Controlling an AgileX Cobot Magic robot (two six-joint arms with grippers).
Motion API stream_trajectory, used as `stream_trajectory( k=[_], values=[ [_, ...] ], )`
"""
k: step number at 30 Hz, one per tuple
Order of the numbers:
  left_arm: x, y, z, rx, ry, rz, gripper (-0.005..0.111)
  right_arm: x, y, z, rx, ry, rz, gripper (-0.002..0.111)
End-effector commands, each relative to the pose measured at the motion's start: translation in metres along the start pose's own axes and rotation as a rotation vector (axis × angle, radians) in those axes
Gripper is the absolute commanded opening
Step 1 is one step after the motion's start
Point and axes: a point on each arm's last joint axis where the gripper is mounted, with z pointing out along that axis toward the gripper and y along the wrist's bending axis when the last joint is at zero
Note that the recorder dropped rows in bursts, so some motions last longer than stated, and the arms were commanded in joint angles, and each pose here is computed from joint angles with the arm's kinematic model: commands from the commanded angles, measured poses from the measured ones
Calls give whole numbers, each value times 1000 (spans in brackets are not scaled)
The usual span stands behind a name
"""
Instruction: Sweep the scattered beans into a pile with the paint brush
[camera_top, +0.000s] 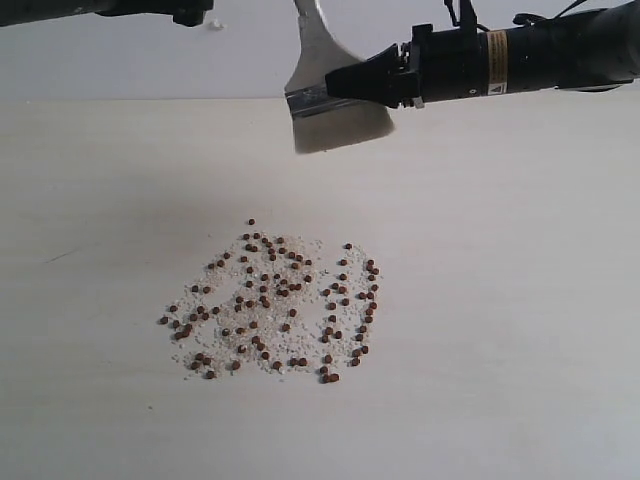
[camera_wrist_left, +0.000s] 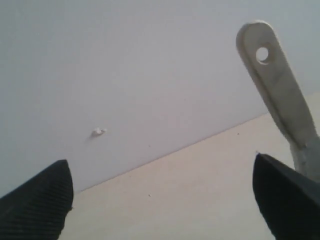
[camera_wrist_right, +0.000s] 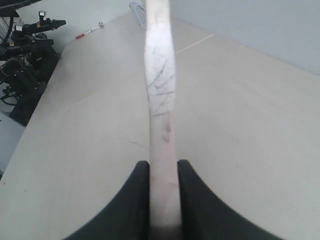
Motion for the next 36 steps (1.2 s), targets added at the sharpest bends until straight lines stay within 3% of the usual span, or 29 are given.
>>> stream_trajectory(
  k=[1, 5, 9, 12, 14, 16, 20, 24, 36],
  values=[
    [-2, 5, 3, 44, 103, -132, 90, -6, 1, -2, -1, -35, -12, 0],
    [-11, 50, 9, 113, 357, -278, 90, -6, 1, -2, -1, -35, -12, 0],
    [-10, 84, 15, 248, 427, -334, 90, -6, 1, -1, -4, -29, 3, 0],
    [-6, 84, 12, 558, 318, -268, 90, -4, 4, 3, -17, -9, -5, 0],
    [-5, 80, 4, 810, 144, -196, 90, -4, 7, 8, -29, 2, -10, 0],
    [-5, 88, 7, 821, -26, -203, 90, -4, 10, 13, -42, 7, -13, 0],
    [-2, 89, 9, 807, -140, -266, 90, -5, 18, 25, -68, -1, 35, 0],
    [5, 88, 12, 798, -170, -173, 90, -5, 28, 41, -102, 2, 89, 0],
    [17, 90, 21, 797, -155, -192, 90, -5, 55, 74, -184, 12, 82, 0]
  ],
)
